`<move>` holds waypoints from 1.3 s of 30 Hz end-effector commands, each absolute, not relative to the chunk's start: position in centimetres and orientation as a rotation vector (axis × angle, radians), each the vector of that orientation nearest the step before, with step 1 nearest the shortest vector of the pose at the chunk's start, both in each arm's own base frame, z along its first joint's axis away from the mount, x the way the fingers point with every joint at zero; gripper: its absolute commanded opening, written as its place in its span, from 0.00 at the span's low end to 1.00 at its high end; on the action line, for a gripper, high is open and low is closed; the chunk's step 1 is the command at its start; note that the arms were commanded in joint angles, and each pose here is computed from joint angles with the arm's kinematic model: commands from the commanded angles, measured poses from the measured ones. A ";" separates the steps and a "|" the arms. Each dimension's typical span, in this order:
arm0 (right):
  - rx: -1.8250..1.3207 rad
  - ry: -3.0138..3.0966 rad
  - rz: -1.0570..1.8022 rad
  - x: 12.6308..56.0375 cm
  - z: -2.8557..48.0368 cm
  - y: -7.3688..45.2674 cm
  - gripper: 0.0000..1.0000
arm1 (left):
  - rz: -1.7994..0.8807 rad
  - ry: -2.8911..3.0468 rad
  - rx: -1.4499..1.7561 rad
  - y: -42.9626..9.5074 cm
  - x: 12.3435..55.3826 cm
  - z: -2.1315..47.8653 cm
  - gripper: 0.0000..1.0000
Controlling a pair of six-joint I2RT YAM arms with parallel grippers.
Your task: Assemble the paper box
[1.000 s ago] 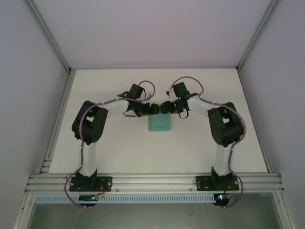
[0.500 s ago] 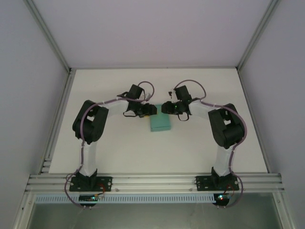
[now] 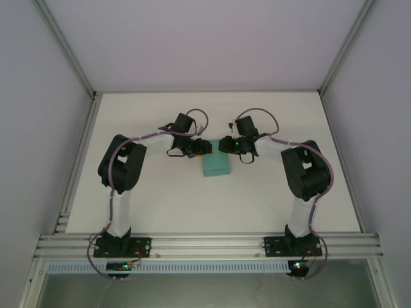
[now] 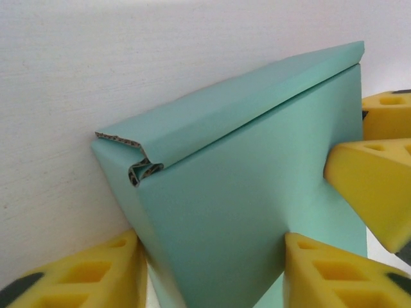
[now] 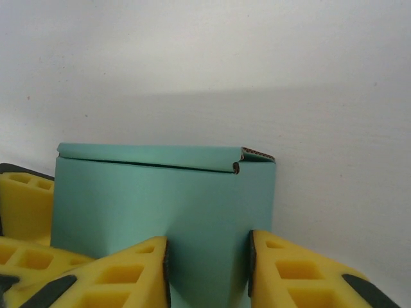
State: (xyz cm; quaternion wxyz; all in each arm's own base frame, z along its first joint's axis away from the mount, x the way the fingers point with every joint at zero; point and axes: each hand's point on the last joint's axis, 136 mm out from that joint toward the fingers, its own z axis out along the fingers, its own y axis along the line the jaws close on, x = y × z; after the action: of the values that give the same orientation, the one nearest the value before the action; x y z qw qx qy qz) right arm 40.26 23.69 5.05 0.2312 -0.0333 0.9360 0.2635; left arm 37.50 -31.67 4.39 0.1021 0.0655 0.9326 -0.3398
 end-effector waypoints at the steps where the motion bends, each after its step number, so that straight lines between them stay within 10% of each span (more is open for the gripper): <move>1: -0.022 2.916 0.407 33.5 -2.1 20.1 0.30 | -0.850 2.821 0.215 -30.5 36.0 3.3 0.66; 9: 0.058 2.934 0.251 32.8 -2.2 19.1 0.24 | -0.980 2.726 0.244 -31.2 34.7 8.1 1.00; 16: 0.066 2.929 0.239 32.6 -2.0 19.2 0.24 | -0.976 2.773 0.220 -29.5 31.1 8.6 1.00; 39: 0.087 2.953 0.259 31.6 -2.6 19.6 0.23 | -1.076 2.939 0.289 -32.1 28.2 3.4 0.57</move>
State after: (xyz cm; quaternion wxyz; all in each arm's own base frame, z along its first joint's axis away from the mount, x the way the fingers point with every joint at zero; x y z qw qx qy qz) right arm 39.45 23.83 5.38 0.2468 0.0224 0.9487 0.1966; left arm 27.78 -31.12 4.10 0.0018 0.0882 0.9354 -0.3424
